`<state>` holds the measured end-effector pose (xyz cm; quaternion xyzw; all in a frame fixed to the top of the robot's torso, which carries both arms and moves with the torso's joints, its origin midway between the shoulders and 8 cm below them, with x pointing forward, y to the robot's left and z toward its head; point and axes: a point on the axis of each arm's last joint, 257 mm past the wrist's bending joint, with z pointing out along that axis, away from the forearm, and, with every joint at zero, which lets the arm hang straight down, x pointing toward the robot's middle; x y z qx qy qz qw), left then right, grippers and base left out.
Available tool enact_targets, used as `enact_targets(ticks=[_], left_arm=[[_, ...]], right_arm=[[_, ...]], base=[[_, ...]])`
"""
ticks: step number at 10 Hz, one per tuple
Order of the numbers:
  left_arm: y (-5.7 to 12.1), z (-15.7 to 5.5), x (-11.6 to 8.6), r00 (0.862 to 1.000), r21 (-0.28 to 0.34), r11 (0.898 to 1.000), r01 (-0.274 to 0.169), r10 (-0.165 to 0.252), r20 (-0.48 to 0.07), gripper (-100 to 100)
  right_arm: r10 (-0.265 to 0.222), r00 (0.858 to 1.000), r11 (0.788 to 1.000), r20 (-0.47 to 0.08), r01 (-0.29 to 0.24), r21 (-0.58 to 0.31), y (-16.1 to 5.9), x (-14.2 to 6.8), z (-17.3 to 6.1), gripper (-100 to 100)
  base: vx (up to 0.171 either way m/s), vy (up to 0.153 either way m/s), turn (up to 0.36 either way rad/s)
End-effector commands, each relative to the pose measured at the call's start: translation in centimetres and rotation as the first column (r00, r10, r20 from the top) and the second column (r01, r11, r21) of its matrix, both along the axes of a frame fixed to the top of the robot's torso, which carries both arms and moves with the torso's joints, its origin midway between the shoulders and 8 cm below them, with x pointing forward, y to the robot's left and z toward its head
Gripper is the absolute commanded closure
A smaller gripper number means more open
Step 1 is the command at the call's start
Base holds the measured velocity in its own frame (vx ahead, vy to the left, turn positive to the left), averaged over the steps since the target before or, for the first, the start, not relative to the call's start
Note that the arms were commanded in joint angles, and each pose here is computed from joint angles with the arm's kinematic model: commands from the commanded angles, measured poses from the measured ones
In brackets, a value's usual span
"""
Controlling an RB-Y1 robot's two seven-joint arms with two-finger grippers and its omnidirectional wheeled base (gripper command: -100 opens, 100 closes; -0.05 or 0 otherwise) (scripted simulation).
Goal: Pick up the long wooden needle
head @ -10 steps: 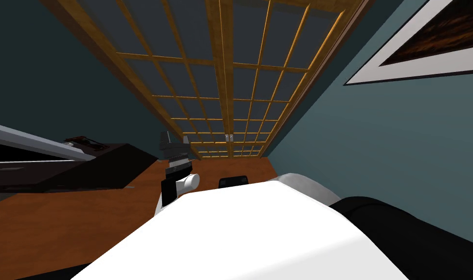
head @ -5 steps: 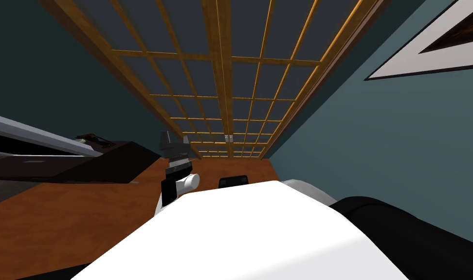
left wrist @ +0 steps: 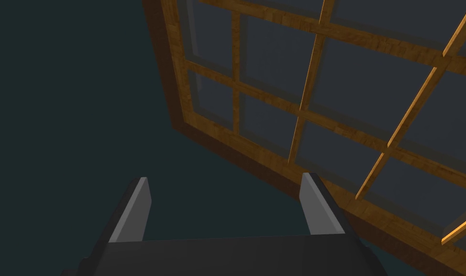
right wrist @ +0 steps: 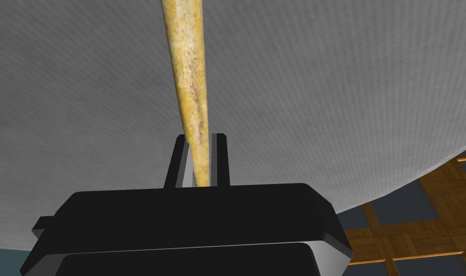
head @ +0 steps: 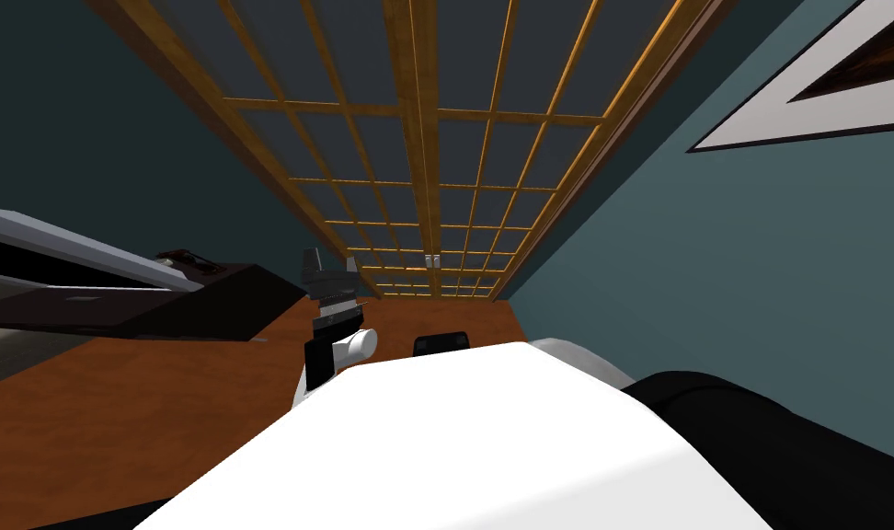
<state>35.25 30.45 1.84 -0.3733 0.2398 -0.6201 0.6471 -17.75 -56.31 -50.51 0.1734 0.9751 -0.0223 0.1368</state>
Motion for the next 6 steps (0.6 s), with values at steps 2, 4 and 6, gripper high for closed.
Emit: enact_targets(ticks=[2,4,6], left_arm=[[0.0,0.0,0.0,1.000,0.000,1.000,0.000,0.000,0.000,0],[0.0,0.0,0.0,1.000,0.000,1.000,0.000,0.000,0.000,0],[0.0,0.0,0.0,1.000,0.000,1.000,0.000,0.000,0.000,0]], right_arm=[[0.000,1.000,1.000,-0.002,0.000,-0.003,-0.1,-0.1,0.1,100],[0.000,1.000,1.000,-0.002,0.000,-0.002,-0.1,-0.1,0.0,0],[0.007,1.000,1.000,-0.011,-0.007,-0.004,-0.9,-1.0,1.5,100]], base=[[0.000,0.000,0.000],[0.000,0.000,0.000],[0.054,0.033,-0.061]])
